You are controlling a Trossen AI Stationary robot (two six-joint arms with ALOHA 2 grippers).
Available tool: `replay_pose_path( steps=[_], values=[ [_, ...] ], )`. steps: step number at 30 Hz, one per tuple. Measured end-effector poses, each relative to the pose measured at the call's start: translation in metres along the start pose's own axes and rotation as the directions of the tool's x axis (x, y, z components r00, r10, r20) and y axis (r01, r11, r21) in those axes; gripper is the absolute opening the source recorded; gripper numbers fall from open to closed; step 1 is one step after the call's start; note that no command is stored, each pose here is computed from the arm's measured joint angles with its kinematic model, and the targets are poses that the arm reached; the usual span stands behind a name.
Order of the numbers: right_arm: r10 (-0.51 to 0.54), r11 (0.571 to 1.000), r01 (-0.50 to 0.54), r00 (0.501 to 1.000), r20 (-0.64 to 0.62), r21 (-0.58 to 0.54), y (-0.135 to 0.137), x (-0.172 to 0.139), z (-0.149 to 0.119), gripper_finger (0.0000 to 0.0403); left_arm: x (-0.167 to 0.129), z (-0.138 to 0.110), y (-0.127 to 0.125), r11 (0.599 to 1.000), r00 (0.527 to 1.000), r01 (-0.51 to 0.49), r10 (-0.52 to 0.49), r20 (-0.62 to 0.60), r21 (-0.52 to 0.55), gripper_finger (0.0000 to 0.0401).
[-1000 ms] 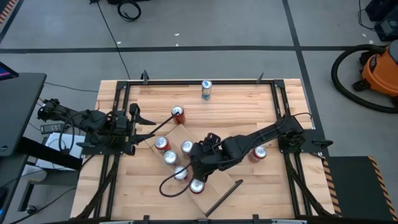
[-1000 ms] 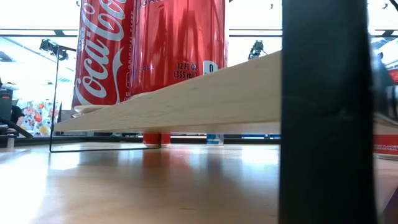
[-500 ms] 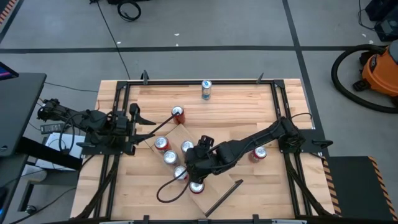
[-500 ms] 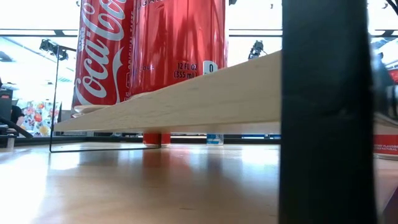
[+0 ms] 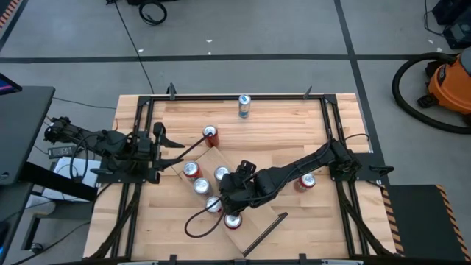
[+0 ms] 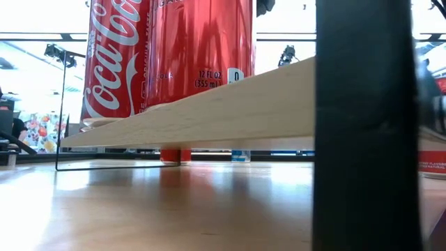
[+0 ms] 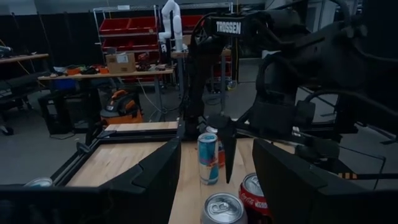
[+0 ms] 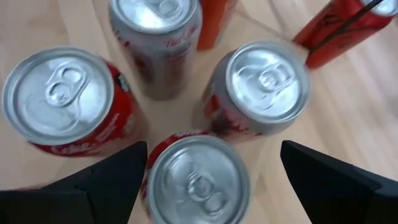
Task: Place canned beverage on shelf
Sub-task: Move the red soda can to the bottom right of the shelf
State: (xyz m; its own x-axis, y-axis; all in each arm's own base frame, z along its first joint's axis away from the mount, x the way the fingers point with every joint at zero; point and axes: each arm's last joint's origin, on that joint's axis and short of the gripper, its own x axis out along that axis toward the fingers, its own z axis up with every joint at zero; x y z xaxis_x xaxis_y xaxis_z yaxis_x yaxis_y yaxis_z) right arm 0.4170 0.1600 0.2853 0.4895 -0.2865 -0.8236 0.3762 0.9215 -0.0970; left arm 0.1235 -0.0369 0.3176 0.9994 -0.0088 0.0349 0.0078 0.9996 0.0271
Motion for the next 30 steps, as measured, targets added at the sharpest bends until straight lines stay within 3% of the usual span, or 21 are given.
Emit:
replay_pose_path(
  steps=[14, 25, 30],
  values=[
    [0.043, 0.996, -0.036, 0.994, -0.102, 0.076, -0.004, 0.026, -0.011, 0.0379, 0.0, 0.0, 0.0, 1.0, 1.0, 0.003, -0.003, 0.0, -0.003, 0.021],
    [0.066, 0.996, -0.057, 0.988, -0.136, 0.073, -0.013, 0.031, -0.006, 0.0321, 0.0, 0.0, 0.0, 1.0, 1.0, 0.003, -0.003, -0.001, -0.001, 0.021],
    [0.067, 0.997, -0.057, 0.983, -0.173, 0.058, -0.014, 0.029, -0.009, 0.0325, 0.0, 0.0, 0.0, 1.0, 1.0, 0.003, -0.003, -0.004, 0.0, 0.021]
  ],
)
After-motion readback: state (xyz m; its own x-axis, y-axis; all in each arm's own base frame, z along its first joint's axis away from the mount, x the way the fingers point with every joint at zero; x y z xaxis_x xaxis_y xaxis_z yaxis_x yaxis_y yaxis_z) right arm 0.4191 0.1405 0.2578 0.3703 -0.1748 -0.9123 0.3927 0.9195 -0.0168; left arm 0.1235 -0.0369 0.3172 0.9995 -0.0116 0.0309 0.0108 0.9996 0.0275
